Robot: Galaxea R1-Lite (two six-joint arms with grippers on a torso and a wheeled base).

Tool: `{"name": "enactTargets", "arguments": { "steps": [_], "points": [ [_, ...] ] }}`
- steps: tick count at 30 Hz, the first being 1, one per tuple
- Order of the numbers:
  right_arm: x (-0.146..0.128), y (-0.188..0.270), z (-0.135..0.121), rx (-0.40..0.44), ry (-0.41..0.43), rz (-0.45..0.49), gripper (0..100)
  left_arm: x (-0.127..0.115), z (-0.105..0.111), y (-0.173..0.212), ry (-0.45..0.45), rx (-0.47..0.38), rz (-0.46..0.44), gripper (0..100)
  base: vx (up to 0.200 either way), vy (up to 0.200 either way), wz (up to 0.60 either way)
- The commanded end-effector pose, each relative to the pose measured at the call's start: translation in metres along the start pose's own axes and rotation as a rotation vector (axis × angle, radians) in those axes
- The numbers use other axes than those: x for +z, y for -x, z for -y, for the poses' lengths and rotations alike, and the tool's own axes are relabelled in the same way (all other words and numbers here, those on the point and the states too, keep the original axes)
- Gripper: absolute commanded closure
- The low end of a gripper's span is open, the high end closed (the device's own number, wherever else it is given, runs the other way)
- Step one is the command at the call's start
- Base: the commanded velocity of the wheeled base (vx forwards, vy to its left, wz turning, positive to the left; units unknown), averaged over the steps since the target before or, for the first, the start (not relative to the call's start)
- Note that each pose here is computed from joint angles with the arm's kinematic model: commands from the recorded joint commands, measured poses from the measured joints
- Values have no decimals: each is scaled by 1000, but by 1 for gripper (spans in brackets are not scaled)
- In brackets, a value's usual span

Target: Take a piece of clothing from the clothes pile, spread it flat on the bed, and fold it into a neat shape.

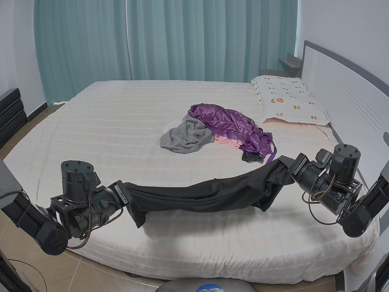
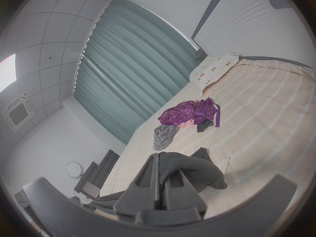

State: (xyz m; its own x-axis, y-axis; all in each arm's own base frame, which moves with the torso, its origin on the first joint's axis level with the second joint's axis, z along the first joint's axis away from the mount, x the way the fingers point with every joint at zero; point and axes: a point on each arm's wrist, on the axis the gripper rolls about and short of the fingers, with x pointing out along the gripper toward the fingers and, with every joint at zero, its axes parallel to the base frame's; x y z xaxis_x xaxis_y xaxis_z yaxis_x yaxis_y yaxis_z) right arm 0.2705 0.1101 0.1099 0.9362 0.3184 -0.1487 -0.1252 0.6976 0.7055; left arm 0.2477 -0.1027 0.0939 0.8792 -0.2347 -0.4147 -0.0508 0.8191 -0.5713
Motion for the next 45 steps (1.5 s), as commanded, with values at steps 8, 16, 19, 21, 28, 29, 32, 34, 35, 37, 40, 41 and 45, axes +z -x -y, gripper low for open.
{"name": "enactTargets", "arguments": {
  "steps": [8, 16, 19, 21, 28, 29, 32, 34, 35, 37, 40, 41, 45],
  "points": [
    [1, 1, -1, 6, 1, 6, 100, 6, 1, 4, 45, -17, 29, 100, 0, 175, 0],
    [3, 1, -3, 18, 12, 26, 100, 8, 3, 4, 41, -26, 38, 100, 0, 200, 0],
    [3, 0, -2, 15, 13, 34, 100, 8, 3, 5, 41, -30, 43, 100, 0, 200, 0],
    [3, 0, -2, 14, 13, 35, 100, 8, 3, 5, 39, -30, 43, 100, 0, 200, 0],
    [5, -1, -1, 9, 10, 39, 100, 9, 4, 5, 38, -31, 46, 100, 0, 200, 0],
    [5, -1, -1, 11, 10, 41, 100, 9, 4, 5, 38, -31, 46, 100, 0, 200, 0],
    [5, -1, -1, 8, 10, 41, 100, 9, 4, 5, 38, -31, 46, 100, 0, 200, 0],
    [6, -1, -2, 13, 10, 45, 100, 9, 3, 5, 38, -30, 45, 100, 0, 200, 0],
    [6, -1, -2, 13, 8, 47, 100, 9, 4, 5, 38, -31, 46, 100, 0, 200, 0],
    [7, -1, -1, 13, 7, 51, 100, 10, 4, 6, 39, -35, 51, 100, 0, 200, 0],
    [7, -2, -1, 17, 7, 56, 100, 11, 5, 7, 40, -39, 55, 100, 0, 200, 0],
    [7, -2, -1, 21, 7, 59, 100, 11, 5, 7, 40, -38, 56, 100, 0, 200, 0],
    [8, -1, -2, 30, 7, 68, 100, 11, 5, 8, 40, -40, 58, 100, 0, 200, 0]
  ]
}}
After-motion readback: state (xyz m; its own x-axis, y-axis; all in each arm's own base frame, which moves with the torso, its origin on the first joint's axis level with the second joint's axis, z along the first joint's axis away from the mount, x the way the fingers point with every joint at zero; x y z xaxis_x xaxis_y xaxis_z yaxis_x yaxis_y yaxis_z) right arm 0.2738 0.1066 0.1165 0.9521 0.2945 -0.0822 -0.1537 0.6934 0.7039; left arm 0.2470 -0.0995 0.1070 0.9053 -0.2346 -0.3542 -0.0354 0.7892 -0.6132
